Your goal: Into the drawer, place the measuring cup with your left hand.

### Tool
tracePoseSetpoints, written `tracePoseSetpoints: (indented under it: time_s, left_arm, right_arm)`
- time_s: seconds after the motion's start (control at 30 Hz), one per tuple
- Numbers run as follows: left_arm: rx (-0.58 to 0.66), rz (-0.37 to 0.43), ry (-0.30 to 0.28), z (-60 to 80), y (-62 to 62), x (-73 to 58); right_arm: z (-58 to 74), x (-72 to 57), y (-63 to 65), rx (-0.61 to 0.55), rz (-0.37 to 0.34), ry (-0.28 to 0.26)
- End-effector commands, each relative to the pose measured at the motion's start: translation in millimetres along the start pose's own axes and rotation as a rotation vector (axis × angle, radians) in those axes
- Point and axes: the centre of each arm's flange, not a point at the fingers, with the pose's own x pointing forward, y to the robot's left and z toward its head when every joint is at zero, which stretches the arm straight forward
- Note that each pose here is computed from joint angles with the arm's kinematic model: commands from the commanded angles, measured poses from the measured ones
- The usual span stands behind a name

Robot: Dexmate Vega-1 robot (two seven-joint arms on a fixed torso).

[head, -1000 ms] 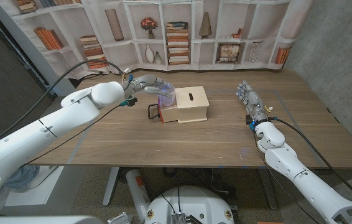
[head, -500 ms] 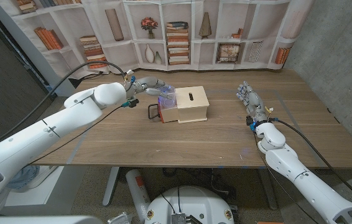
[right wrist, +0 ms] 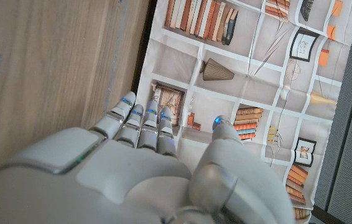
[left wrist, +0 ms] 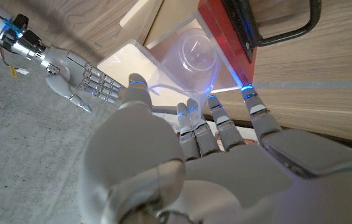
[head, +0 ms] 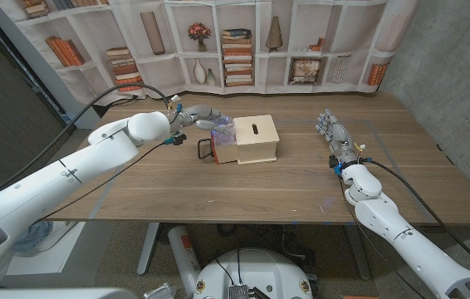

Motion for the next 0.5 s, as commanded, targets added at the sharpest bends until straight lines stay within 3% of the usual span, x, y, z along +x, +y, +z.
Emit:
tracePoseSetpoints:
  time_s: [0.03,0.5]
  left_arm:
    - [0.015,-0.02,0.015,4.0,-1.3,0.9]
    - [0.028,-0.031,0.033,6.6,-2.0,2.6]
  right_arm:
    - [-1.4,0.0,-0.8,0.0,0.004,0.005]
    - [-3.1,-0.4,-2.6,0.004,0.004,0.008]
